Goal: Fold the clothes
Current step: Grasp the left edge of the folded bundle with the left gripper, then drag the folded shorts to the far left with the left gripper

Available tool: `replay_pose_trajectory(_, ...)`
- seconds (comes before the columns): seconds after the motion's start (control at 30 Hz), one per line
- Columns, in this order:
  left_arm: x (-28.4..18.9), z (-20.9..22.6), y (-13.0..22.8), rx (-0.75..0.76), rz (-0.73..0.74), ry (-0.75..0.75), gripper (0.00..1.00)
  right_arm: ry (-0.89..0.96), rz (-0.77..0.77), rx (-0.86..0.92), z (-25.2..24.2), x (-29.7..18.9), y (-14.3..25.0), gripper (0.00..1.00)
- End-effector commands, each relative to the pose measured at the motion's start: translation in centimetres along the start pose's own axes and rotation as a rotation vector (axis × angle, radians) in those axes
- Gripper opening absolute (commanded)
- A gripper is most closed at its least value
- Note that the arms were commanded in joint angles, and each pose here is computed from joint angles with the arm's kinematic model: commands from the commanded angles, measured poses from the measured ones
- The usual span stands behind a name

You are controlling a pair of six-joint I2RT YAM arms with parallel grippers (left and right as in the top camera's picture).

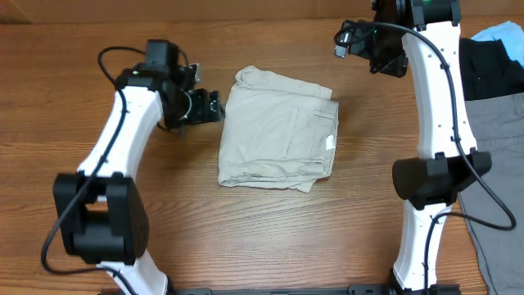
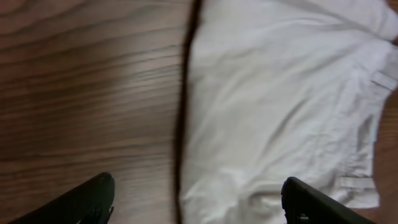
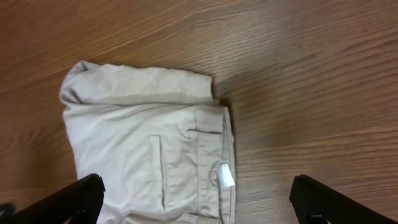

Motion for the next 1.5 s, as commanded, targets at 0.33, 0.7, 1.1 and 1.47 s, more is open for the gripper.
replay_pose_trajectory(0.33, 8.1, 0.2, 1.1, 0.101, 0.187, 0.108, 0.96, -0.246, -0.429, -0.186, 4.1, -21.0, 9.5, 1.0)
replay_pose_trajectory(0.7, 12.4, -0.3, 1.6, 0.15, 0.208, 0.095, 0.96, -0.334, -0.447, -0.212, 4.2, -23.1, 11.3, 1.0)
replay_pose_trajectory(1.1, 13.3, -1.6, 0.7, 0.17, 0.146, 0.135, 0.13, -0.337, -0.471, -0.233, 4.0, -23.9, 11.8, 1.0)
replay_pose_trajectory(1.47, 10.0, 7.2, -5.5, -0.309, -0.079, 0.109, 0.04, -0.324, -0.445, -0.238, 4.0, -23.2, 11.7, 1.0)
Point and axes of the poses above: each gripper's point midway between its finger pads, its own x axis out along the fingers, its own z axis along the line the jaws close on, y = z × x, the point moved 7 cm from there along -x, back along the fingers, and after that the axes turned 6 degrees about -x, right-handed, at the moved point
